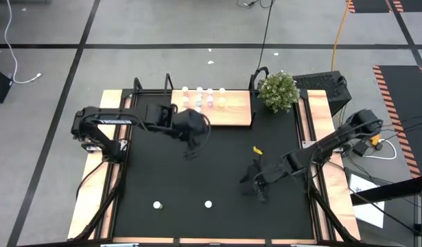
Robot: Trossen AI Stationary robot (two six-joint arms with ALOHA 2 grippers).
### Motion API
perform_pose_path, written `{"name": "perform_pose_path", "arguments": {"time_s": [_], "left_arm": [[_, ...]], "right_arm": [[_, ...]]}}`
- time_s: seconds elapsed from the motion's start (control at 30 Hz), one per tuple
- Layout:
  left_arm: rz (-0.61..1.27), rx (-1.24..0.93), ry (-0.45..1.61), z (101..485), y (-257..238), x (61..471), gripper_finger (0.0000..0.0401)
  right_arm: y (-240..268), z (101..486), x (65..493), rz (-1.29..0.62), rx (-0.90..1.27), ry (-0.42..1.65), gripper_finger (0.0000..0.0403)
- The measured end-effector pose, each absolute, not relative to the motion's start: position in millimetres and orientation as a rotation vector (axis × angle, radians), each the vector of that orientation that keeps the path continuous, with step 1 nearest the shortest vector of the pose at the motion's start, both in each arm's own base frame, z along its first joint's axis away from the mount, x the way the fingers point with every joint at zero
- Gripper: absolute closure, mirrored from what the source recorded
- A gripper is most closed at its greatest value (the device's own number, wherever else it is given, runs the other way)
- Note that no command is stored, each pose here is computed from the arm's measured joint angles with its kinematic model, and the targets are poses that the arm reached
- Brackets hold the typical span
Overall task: Pick and place medicine bottles onto shelf by color
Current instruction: Put the pink pill bottle on the shelf aligned with the other pink pill bottles
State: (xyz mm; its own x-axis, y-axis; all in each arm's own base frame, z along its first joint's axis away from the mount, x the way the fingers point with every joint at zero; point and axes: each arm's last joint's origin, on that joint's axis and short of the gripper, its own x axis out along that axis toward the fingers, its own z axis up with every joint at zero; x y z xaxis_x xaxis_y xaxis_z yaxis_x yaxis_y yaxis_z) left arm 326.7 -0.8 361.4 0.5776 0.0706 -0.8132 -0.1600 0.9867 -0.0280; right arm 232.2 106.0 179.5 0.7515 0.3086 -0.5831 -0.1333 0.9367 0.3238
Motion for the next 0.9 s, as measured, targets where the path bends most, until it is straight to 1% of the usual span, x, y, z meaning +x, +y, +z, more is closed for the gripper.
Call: {"name": "perform_pose_path", "arguments": {"time_s": [0.13,0.2,0.3,0.47,0.6,0.8,0.9], "left_arm": [[0.070,-0.043,0.982,361,-19,321,0.0121],[0.061,-0.049,1.014,359,-27,319,0.0125],[0.052,-0.066,1.053,357,-39,314,0.0128],[0.010,-0.042,1.106,355,-61,306,0.0128],[-0.009,-0.058,1.108,354,-76,303,0.0128],[-0.020,-0.094,1.110,355,-95,298,0.0128],[-0.025,-0.113,1.112,355,-106,294,0.0128]], "right_arm": [[112,179,254,0.199,0.254,0.659,0.0149],[116,179,267,0.196,0.270,0.627,0.0149],[127,175,287,0.198,0.263,0.644,0.0149],[155,156,326,0.235,0.188,0.682,0.0149],[171,129,352,0.238,0.155,0.701,0.0149],[182,97,369,0.181,0.189,0.674,0.0151],[186,91,372,0.193,0.222,0.643,0.0166]]}}
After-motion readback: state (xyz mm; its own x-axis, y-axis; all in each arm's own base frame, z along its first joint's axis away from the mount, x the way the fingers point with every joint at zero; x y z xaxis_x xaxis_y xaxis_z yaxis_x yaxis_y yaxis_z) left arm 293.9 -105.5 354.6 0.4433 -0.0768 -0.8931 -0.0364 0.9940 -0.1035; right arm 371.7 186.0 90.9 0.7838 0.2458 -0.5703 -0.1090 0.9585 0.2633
